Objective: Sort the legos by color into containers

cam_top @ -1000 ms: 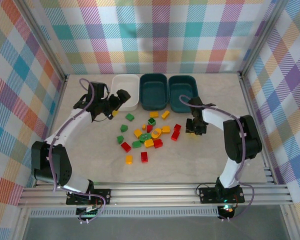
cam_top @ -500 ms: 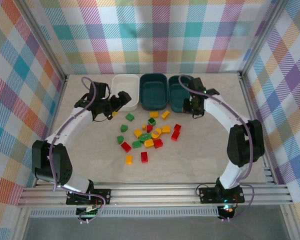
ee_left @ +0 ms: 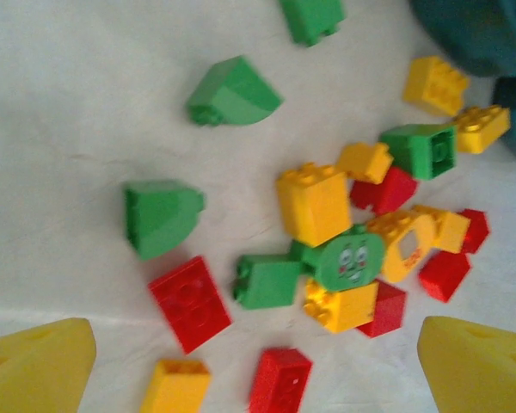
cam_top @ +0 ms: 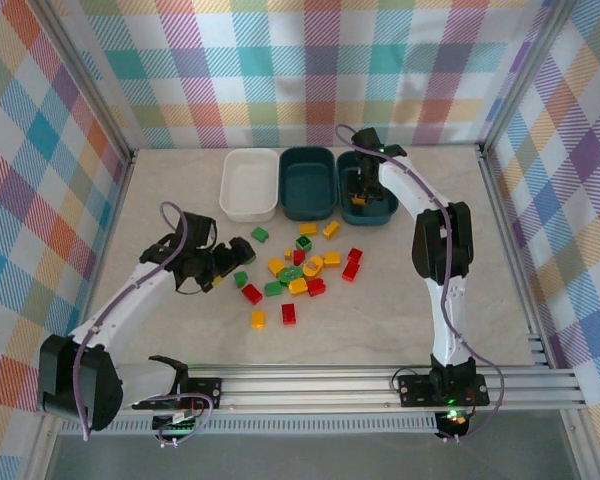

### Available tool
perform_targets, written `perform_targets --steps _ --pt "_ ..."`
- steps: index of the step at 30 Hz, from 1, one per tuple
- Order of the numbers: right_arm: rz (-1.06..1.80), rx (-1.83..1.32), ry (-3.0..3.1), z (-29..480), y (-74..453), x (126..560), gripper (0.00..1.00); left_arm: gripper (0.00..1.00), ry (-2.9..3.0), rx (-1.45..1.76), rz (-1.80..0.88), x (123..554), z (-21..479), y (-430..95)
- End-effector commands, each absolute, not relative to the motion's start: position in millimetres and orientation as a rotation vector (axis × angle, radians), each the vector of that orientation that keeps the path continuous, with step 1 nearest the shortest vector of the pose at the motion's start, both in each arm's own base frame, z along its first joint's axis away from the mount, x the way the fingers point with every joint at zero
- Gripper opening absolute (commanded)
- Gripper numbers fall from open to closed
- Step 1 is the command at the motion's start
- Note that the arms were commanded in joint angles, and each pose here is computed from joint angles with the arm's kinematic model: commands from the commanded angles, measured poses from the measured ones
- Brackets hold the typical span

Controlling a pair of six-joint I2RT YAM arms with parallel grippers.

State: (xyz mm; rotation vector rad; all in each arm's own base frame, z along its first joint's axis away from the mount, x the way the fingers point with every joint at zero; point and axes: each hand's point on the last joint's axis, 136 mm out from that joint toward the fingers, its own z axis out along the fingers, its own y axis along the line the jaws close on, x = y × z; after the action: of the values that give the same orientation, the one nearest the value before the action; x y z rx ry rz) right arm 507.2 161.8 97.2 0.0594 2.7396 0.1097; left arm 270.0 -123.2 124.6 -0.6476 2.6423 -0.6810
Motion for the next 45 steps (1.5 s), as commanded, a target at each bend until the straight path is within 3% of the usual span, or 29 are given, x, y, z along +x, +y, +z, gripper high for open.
perform_targets --steps 1,8,16,22,28,30,37,42,45 --pt "0.101 0.038 2.676 131 150 499 0.58 0.96 2.675 -0.660 -0.588 254 116 -113" --pt "0.368 0.166 2.579 141 156 434 0.59 0.93 2.724 -0.708 -0.471 247 89 -110" --pt "0.423 0.238 2.544 125 147 380 0.57 0.89 2.801 -0.629 -0.331 268 70 -125" --pt "0.540 0.209 2.504 142 168 381 0.56 0.74 2.845 -0.562 -0.197 292 51 -130" --pt "0.605 0.218 2.504 140 178 384 0.54 0.50 2.882 -0.494 -0.075 310 38 -128" --pt "0.621 0.218 2.502 141 180 385 0.54 0.47 2.891 -0.478 -0.043 312 36 -127" --pt "0.659 0.218 2.488 147 185 386 0.53 0.46 2.907 -0.479 0.008 306 32 -121" --pt "0.702 0.210 2.473 153 192 385 0.53 0.60 2.948 -0.458 0.024 297 21 -121" --pt "0.715 0.191 2.461 157 199 385 0.53 0.62 2.957 -0.430 0.035 293 17 -118"
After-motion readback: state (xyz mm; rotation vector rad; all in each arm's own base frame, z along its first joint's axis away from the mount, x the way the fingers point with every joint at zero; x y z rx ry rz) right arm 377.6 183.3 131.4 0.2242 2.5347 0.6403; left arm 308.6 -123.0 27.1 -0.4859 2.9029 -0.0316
